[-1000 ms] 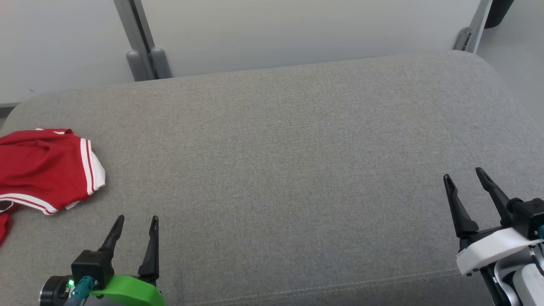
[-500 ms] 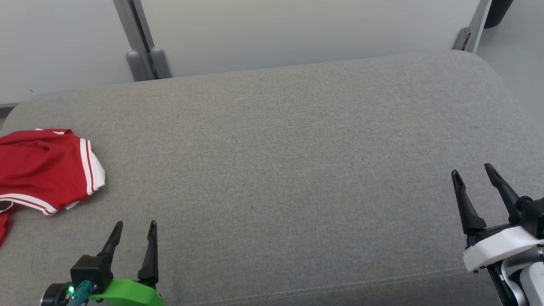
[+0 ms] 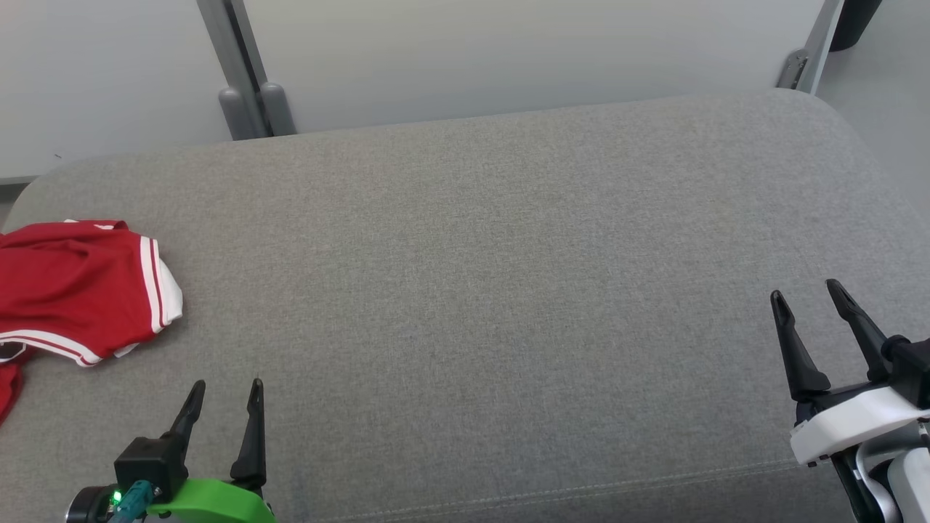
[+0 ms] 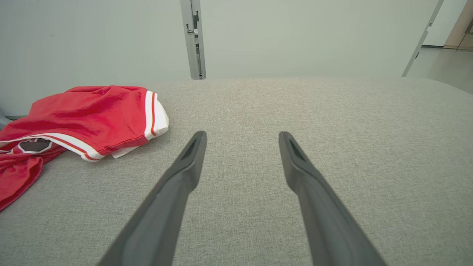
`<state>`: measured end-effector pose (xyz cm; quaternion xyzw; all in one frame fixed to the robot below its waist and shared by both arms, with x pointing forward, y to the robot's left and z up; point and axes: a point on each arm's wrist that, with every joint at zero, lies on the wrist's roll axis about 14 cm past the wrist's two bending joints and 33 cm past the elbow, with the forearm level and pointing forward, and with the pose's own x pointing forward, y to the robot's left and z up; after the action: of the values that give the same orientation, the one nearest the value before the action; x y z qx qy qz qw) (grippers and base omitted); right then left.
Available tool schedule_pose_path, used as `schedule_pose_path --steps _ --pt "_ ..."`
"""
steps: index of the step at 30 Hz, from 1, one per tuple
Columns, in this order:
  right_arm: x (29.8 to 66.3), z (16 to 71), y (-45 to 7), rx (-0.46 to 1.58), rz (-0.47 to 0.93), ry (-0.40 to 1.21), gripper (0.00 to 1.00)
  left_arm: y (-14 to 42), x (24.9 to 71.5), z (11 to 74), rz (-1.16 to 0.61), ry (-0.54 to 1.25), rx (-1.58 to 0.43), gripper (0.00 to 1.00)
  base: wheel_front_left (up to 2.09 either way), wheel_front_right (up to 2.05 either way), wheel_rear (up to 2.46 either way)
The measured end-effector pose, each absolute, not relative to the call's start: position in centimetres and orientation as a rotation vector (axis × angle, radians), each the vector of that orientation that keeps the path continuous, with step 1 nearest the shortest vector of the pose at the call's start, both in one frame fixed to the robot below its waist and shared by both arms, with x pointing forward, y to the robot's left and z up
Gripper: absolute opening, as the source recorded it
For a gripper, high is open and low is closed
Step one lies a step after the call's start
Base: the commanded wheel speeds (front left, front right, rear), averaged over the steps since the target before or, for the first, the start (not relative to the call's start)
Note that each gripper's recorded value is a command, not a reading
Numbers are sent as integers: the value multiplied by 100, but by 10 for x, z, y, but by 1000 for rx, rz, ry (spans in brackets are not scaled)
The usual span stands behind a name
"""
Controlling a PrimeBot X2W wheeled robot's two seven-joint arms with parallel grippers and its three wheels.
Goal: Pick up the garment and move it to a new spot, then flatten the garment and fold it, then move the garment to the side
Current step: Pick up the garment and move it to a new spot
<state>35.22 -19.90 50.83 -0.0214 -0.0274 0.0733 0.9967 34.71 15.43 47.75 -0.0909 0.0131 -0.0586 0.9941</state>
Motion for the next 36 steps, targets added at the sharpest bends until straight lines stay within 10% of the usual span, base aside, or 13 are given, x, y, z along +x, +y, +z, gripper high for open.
schedule_pose_path --steps 36 --pt "388 512 -56 10 547 -71 100 256 274 478 242 -14 -175 100 0 0 0"
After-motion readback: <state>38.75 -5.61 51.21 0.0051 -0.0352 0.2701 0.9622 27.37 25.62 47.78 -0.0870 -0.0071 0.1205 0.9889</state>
